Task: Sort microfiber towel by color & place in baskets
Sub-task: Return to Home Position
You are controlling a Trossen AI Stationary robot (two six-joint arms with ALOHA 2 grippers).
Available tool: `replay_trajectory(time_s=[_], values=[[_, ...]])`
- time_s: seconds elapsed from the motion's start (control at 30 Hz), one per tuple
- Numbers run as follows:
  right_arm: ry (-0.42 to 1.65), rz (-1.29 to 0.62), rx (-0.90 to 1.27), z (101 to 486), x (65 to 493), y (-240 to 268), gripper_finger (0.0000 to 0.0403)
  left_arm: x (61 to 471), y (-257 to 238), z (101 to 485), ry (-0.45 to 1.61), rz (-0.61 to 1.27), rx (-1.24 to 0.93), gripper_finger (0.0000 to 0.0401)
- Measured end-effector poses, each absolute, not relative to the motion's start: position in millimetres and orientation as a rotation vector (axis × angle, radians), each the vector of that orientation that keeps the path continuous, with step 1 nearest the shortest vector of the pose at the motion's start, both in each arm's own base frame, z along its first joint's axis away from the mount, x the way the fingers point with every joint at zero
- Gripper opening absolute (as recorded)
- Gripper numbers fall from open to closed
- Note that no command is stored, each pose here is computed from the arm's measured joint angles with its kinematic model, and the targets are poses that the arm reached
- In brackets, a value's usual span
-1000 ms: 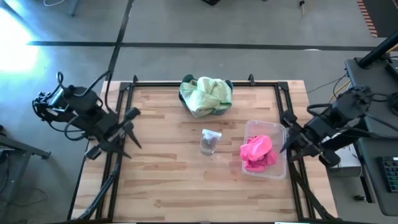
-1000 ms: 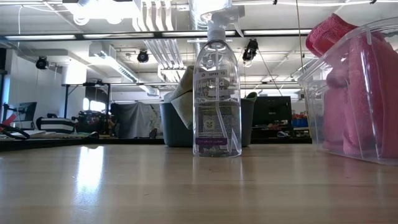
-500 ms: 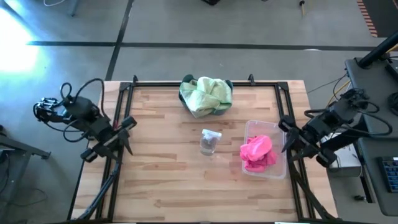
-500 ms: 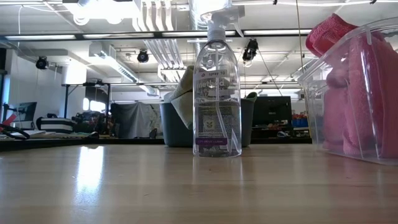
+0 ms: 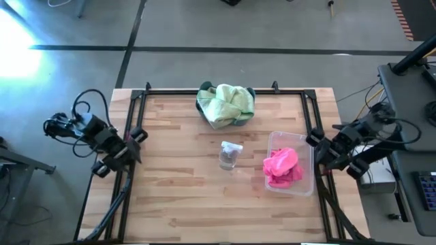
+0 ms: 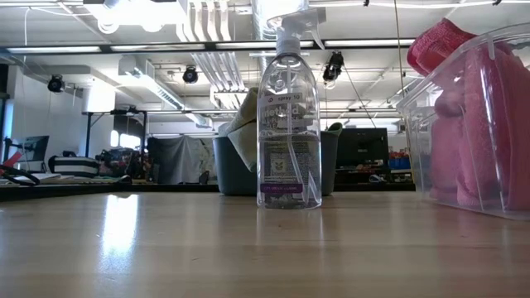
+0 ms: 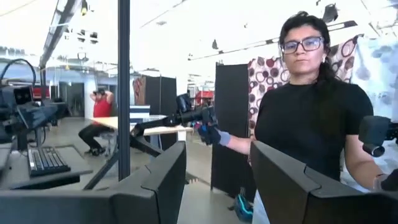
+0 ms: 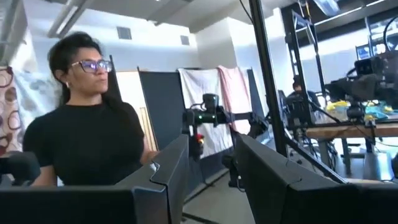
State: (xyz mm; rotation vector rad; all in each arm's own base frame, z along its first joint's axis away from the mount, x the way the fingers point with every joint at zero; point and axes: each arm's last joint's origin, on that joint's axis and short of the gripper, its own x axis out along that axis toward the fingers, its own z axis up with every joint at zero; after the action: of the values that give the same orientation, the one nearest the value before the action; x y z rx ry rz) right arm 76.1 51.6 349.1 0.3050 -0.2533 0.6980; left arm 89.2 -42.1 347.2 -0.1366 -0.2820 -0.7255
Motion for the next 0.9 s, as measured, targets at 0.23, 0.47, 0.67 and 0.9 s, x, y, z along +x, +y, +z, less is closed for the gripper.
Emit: replay_trajectory(time_s=[0.23,0.47,0.67,0.9], values=[[-0.318,0.717,0.386,325,73,49,0.0135,96,-43,323,-0.335,-0.691,-0.175,0.0164],[-0.355,0.723,0.409,304,76,51,0.0128,101,-44,303,-0.370,-0.659,-0.196,0.0164],[-0.359,0.730,0.433,288,80,54,0.0132,100,-44,293,-0.383,-0.660,-0.198,0.0164],[-0.380,0.733,0.438,271,83,56,0.0139,97,-42,282,-0.381,-0.666,-0.225,0.0164]])
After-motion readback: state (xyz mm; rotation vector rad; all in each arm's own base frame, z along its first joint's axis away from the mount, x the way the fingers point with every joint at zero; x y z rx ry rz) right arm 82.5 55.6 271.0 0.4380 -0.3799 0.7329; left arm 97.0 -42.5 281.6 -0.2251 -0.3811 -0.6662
